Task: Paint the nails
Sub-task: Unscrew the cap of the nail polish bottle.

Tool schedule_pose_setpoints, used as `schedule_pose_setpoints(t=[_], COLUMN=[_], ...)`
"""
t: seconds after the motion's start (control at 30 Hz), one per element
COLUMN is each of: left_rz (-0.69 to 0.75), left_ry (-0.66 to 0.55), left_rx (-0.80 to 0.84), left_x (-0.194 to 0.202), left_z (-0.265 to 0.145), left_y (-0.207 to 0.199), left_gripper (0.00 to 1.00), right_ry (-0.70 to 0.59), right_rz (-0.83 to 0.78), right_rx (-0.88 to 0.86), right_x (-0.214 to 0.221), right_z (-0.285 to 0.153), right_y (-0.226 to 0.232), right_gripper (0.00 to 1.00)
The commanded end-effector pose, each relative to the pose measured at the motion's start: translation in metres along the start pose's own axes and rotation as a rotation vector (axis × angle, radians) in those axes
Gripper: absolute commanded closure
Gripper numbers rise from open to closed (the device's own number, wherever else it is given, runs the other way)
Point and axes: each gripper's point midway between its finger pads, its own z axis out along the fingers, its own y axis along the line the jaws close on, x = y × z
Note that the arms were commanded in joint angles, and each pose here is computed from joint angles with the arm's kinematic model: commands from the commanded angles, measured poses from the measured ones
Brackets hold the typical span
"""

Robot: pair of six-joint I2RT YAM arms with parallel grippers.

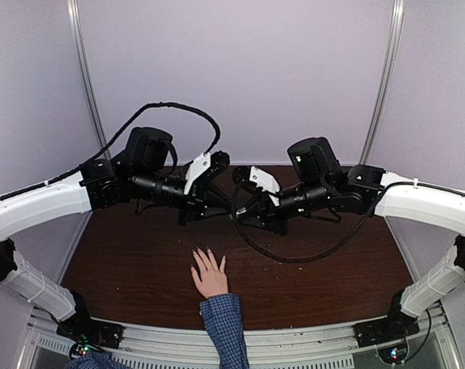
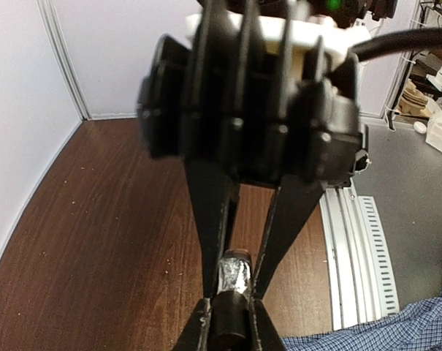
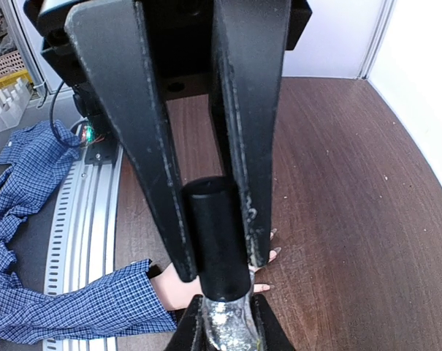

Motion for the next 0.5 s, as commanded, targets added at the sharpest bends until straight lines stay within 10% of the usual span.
schedule_pose_setpoints(t=[0.0, 0.17, 0.47], left_rz=[-0.037, -0.025, 0.057], left_ry=[-0.064, -0.135, -0.377], left_rx=[-0.005, 0.002, 0.071], left_x=[-0.023, -0.034, -0.053], left_z=[-0.002, -0.02, -0.062], left_y=[0.004, 0.003, -0.01], left_gripper=[0.93, 0.62, 0.46], right_ry=[-0.053, -0.059, -0.142], right_rz=[0.038, 0.037, 0.052], right_rx=[0.121, 0.098, -0.051], right_x=[-0.012, -0.013, -0.025], right_z=[-0.012, -0.013, -0.018], right_y=[-0.022, -0.018, 0.0], right_gripper=[1.0, 1.0, 1.0])
